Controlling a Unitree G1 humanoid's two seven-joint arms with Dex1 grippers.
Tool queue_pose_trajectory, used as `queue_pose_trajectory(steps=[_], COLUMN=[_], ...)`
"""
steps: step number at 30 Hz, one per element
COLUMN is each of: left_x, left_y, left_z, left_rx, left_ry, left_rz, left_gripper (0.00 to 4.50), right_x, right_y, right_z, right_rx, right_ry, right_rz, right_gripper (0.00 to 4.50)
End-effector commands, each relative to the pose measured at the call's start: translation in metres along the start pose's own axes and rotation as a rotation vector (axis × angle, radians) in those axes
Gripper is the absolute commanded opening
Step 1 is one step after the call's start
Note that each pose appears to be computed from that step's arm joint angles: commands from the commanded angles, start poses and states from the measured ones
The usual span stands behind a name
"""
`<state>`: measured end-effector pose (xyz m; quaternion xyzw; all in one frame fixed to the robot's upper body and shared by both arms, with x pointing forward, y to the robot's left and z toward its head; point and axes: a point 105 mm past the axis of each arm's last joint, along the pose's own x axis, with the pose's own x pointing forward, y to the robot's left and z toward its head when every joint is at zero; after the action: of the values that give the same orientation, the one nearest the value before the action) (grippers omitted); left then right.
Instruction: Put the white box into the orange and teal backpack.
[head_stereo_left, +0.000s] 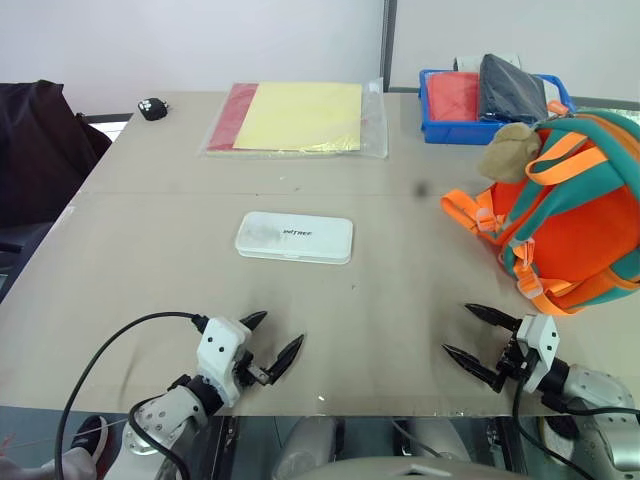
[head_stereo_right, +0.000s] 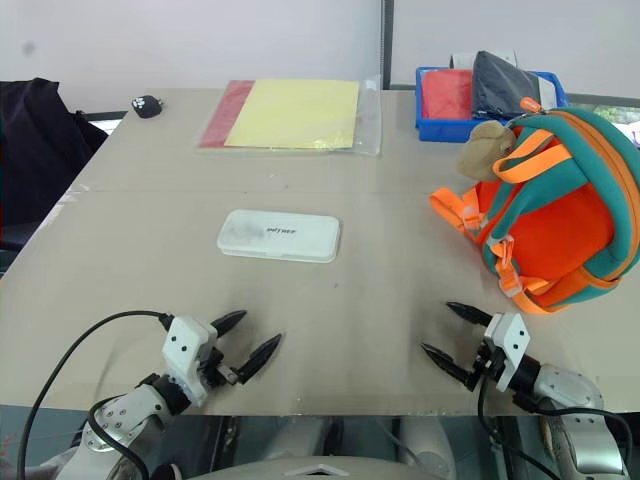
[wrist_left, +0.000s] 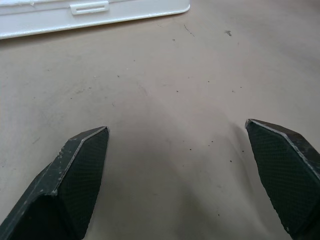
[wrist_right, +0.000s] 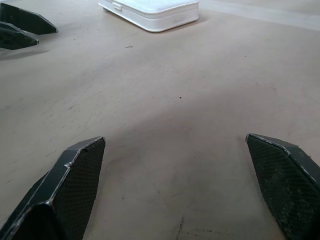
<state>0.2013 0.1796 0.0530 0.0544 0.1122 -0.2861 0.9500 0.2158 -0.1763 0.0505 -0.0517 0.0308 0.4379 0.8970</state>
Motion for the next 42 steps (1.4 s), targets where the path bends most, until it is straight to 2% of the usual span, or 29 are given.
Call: queue_pose_trajectory(steps=[1,15,24,28,34,38,42], left_x=[-0.002,-0.001,-0.004,-0.015,-0.05,-0.059,-0.048], left_y=[-0.001,-0.001,0.011,0.035,0.092,0.129,0.157], left_z=[0.01,0.01,0.015,0.024,0.069,0.084,0.087], left_rx=[0.027,0.037,-0.008,-0.204,-0.518,-0.649,-0.724], left_ry=[-0.026,-0.021,-0.026,-0.014,-0.061,0.009,0.104], left_rz=[-0.021,-0.062,-0.036,0.008,-0.097,-0.142,-0.148], left_gripper=[4.5,4.5,4.5,4.5,4.5,4.5,4.5], right_x=[-0.001,0.004,0.008,0.016,0.042,0.062,0.088], right_y=[0.0,-0.004,-0.005,-0.004,-0.009,-0.002,-0.004], right_z=[0.003,0.0,0.002,0.012,0.032,0.032,0.042], right_rx=[-0.02,-0.03,-0.034,-0.052,-0.062,-0.022,-0.033], right_ry=[0.001,0.011,0.012,-0.013,-0.057,-0.012,-0.032], right_rz=[-0.015,-0.061,-0.06,-0.038,-0.017,0.067,0.096], right_gripper=[4.46,4.46,4.46,4.46,4.46,4.46,4.46])
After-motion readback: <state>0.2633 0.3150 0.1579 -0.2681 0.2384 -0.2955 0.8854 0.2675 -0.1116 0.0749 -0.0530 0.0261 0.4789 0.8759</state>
